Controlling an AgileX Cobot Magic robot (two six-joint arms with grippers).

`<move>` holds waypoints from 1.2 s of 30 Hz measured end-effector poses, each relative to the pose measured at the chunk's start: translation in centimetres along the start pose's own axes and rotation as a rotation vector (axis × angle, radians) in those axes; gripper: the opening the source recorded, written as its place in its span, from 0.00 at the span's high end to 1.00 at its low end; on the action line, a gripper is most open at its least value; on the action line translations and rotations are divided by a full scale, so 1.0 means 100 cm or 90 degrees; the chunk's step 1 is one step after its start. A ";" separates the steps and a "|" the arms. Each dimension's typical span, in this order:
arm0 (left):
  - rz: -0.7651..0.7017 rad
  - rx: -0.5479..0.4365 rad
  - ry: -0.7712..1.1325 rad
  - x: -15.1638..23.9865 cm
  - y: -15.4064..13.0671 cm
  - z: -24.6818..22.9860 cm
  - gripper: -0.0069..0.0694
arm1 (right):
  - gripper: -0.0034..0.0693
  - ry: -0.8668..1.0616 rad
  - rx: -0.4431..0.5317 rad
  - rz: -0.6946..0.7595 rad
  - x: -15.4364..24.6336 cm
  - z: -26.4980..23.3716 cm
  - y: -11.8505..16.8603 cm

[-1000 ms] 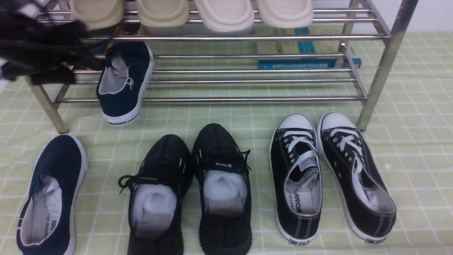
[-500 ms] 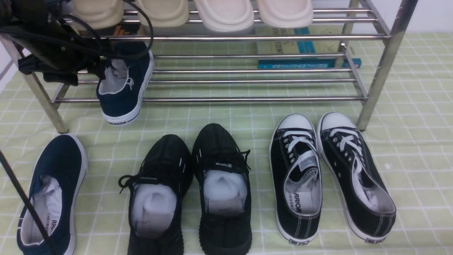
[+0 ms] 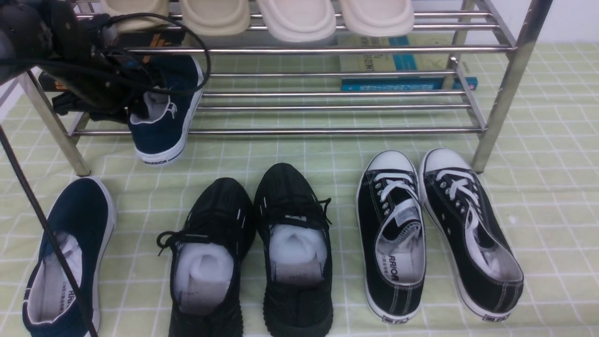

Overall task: Take the shoes off the shelf with your hand from the green coffee tablecloth.
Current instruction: 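Grasp the leftmost shoe on the bottom shelf of the shoe rack with the left gripper, then set the held shoe down on the floor in front of the rack with the left gripper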

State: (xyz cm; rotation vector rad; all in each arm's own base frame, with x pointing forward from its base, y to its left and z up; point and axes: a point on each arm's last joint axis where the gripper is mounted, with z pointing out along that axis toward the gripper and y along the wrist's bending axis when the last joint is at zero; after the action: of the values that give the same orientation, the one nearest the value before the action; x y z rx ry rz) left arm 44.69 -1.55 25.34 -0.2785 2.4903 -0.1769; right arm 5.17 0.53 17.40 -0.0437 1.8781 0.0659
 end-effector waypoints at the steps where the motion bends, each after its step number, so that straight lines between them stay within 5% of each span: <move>1: -0.006 0.004 0.003 0.000 -0.001 0.000 0.79 | 0.63 0.000 0.000 0.000 0.000 0.000 0.000; 4: -0.008 0.005 0.014 0.001 -0.001 -0.006 0.87 | 0.63 0.000 0.000 0.000 0.000 0.000 0.000; 22: 0.019 -0.077 0.189 0.039 0.009 -0.133 0.88 | 0.63 0.000 0.000 0.000 0.000 0.000 0.000; 36: -0.014 -0.078 0.220 0.123 0.031 -0.103 0.87 | 0.63 0.000 0.000 0.000 0.000 0.000 0.000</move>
State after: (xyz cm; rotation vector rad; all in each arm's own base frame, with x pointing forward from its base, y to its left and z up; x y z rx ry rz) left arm 28.36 -0.88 25.92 -0.3510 2.8474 -0.0856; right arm 5.17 0.53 17.40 -0.0437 1.8781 0.0659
